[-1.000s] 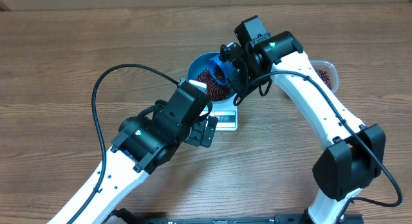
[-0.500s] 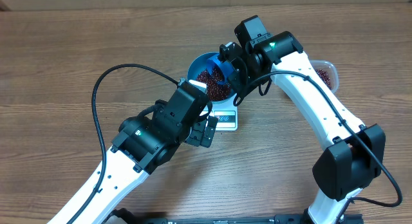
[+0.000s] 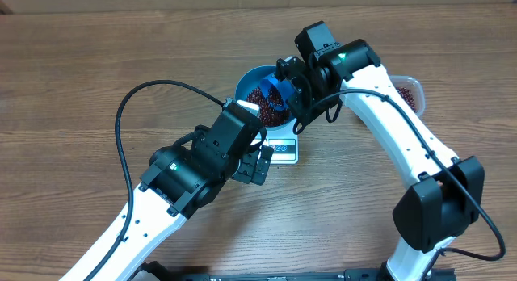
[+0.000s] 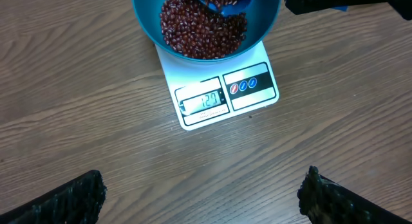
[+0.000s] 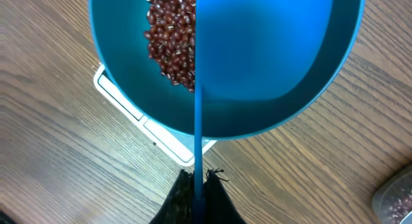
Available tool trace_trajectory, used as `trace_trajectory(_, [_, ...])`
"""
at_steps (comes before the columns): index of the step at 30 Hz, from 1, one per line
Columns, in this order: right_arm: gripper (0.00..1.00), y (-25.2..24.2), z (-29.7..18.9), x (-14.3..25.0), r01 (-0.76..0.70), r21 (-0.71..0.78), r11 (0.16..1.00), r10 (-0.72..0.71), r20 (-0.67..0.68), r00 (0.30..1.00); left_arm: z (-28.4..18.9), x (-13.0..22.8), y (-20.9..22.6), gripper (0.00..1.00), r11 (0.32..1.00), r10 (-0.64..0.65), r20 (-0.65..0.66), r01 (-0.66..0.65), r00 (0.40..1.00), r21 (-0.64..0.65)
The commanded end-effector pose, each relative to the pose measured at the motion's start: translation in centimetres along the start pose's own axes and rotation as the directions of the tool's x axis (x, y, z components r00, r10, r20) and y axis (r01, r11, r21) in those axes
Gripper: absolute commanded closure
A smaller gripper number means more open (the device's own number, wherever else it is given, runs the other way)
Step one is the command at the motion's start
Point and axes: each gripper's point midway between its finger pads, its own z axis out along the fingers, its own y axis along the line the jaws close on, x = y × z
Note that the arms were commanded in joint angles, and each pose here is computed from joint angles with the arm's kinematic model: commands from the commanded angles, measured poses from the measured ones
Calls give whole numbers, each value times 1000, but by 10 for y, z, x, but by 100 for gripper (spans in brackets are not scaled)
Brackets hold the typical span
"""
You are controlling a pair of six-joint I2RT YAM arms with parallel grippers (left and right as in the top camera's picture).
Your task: Scoop item into bowl and weigh 150g on scale
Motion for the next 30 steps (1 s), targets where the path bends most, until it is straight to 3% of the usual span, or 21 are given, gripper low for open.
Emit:
trace_trajectory(1, [96, 22, -33, -16, 21, -73, 997, -13, 119, 993, -5, -3, 1, 0, 1000, -11, 19, 10, 1000, 6])
trace_trajectory(19, [96, 23, -36, -31, -15, -104, 994, 33, 179, 983, -5, -3, 1, 0, 1000, -11, 19, 11, 1000, 6])
trace_trajectory(30, [96, -3, -36, -27, -41, 7, 999, 39, 165, 985, -5, -3, 1, 0, 1000, -11, 19, 11, 1000, 6])
